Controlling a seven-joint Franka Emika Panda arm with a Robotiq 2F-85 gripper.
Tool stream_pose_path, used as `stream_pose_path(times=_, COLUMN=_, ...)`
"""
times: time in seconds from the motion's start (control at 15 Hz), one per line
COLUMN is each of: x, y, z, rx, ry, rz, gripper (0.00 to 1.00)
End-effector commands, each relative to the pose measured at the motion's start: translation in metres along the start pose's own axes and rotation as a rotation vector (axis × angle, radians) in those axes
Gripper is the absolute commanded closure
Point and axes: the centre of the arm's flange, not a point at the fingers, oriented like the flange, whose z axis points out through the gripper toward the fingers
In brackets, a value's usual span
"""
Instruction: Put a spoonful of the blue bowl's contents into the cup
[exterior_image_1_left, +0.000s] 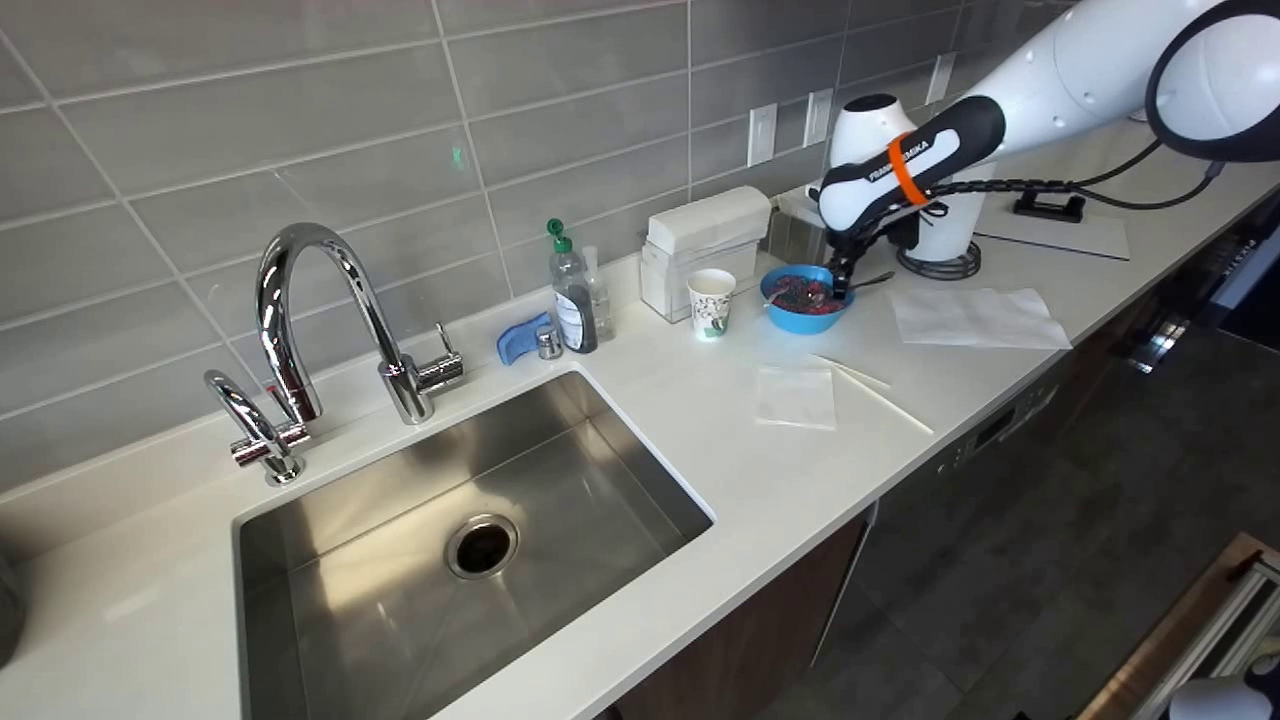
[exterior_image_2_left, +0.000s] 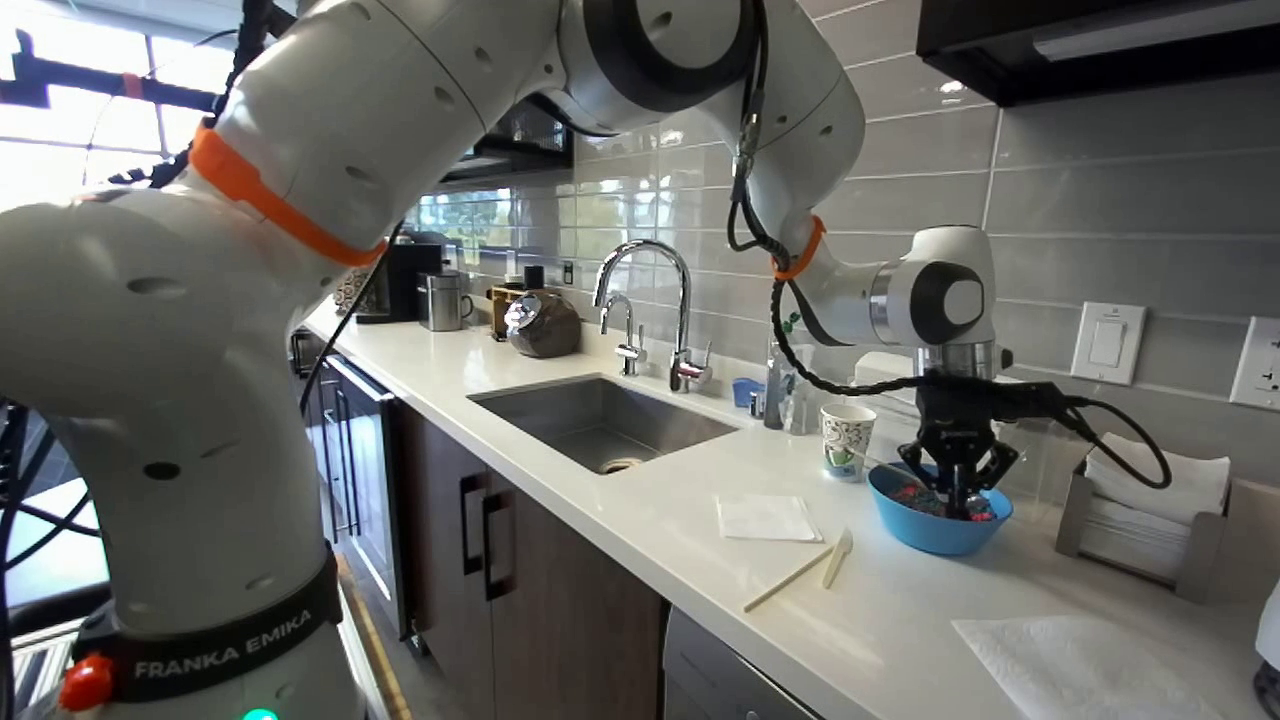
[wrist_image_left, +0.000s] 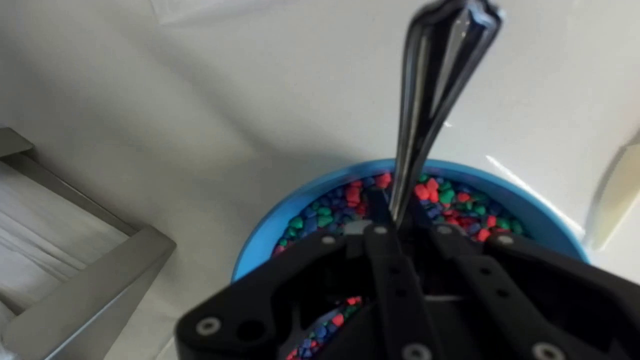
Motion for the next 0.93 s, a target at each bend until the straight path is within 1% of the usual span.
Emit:
stream_pose_path(times=0.0, x=-0.005, y=0.008, z=0.009, rx=0.039, ry=0.099, rz=-0.025, gripper=0.98)
stream_pose_path(times=0.4, x=-0.016, y=0.016, z=0.017, rx=0.052, ry=0.187, rz=-0.075, gripper=0.98)
stream_pose_path(times=0.87, x=-0.032, y=0.023, z=0.017, rx=0.112, ry=0.285, rz=-0.134, gripper=0.98)
